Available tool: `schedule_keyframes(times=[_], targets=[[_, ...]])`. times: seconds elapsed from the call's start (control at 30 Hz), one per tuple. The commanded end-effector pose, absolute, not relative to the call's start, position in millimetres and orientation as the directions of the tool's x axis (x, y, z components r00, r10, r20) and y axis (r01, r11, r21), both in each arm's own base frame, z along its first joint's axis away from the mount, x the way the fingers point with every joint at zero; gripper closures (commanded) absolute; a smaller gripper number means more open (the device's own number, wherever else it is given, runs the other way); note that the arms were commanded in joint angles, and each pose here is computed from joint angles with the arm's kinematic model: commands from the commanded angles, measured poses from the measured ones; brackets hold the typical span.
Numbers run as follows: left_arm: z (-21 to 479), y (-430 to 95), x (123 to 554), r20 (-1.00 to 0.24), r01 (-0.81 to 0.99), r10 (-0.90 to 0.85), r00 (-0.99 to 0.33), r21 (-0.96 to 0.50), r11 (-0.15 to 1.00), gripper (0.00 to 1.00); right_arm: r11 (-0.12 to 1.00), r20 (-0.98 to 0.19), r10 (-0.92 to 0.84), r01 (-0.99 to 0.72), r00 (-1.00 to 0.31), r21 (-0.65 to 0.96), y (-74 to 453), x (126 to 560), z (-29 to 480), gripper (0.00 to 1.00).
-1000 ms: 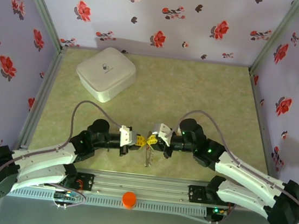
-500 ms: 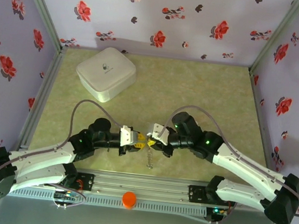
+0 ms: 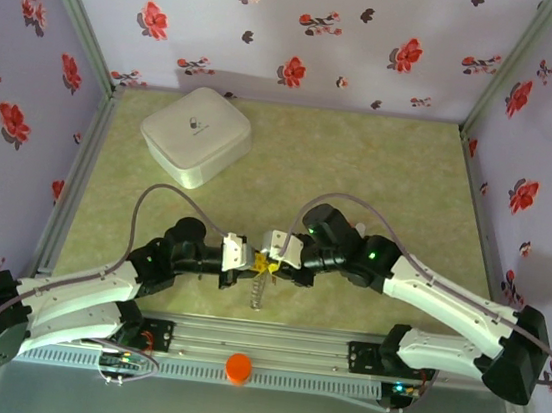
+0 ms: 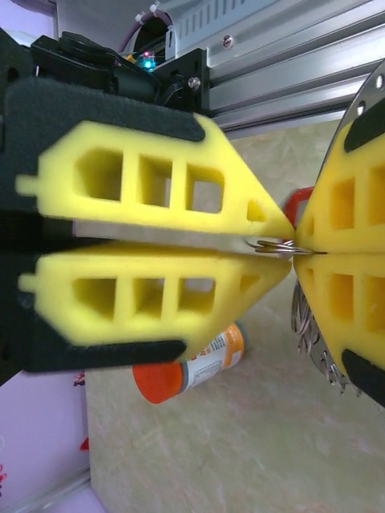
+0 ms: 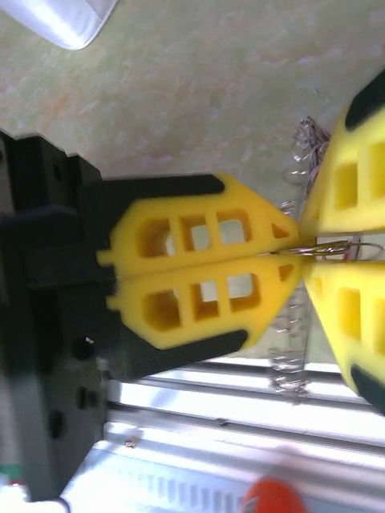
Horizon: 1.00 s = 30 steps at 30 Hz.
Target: Put the keys on the keyring
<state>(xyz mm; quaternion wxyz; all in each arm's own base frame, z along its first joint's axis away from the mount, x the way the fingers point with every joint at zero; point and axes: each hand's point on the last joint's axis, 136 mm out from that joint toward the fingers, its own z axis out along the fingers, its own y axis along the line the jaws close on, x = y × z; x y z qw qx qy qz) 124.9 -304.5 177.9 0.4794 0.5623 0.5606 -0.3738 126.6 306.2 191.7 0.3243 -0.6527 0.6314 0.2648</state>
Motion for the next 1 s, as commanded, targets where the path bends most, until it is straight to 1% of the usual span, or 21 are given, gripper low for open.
schedule_keyframes(times=[0.0,0.07,0.1,0.33,0.4,0.53,0.57,0.73,0.93,0.97], targets=[[198.2,-309.3,124.1,-0.970,0.985,0.204,0.135,0.154,0.079,1.00,0.086,-0.851,-0.525,-0.995,0.002,-0.055,304.7,136.2,215.6,0.73],[199.7,-310.1,125.0,-0.975,0.984,0.178,0.135,0.153,0.089,1.00,0.107,-0.890,-0.454,-0.994,-0.030,-0.021,300.2,137.1,219.2,0.68],[201.3,-310.5,125.8,-0.977,0.984,0.166,0.135,0.152,0.094,1.00,0.104,-0.898,-0.440,-0.994,-0.027,-0.021,299.0,135.6,218.7,0.67],[205.3,-313.6,128.3,-0.986,0.984,0.105,0.127,0.138,0.111,1.00,0.121,-0.902,-0.426,-0.993,-0.062,0.011,298.0,134.9,204.3,0.68],[204.2,-313.5,127.9,-0.986,0.984,0.107,0.125,0.136,0.110,1.00,0.122,-0.907,-0.415,-0.992,-0.065,0.016,299.0,134.9,205.3,0.70],[205.2,-312.7,127.7,-0.987,0.984,0.103,0.126,0.137,0.112,1.00,0.118,-0.904,-0.422,-0.993,-0.064,0.016,298.4,134.0,203.8,0.80],[204.9,-312.5,127.6,-0.987,0.984,0.103,0.125,0.136,0.113,1.00,0.114,-0.903,-0.426,-0.993,-0.060,0.013,298.2,133.4,203.1,0.81],[206.6,-312.1,127.0,-0.988,0.985,0.091,0.121,0.131,0.113,1.00,0.113,-0.897,-0.439,-0.994,-0.055,0.005,296.9,133.9,202.0,0.78],[208.2,-312.2,126.8,-0.989,0.985,0.084,0.120,0.129,0.113,1.00,0.109,-0.889,-0.454,-0.994,-0.051,0.001,298.2,135.4,197.7,0.84],[208.3,-312.5,126.9,-0.989,0.985,0.083,0.121,0.130,0.113,1.00,0.105,-0.891,-0.451,-0.994,-0.048,0.001,299.2,135.2,198.6,0.88]])
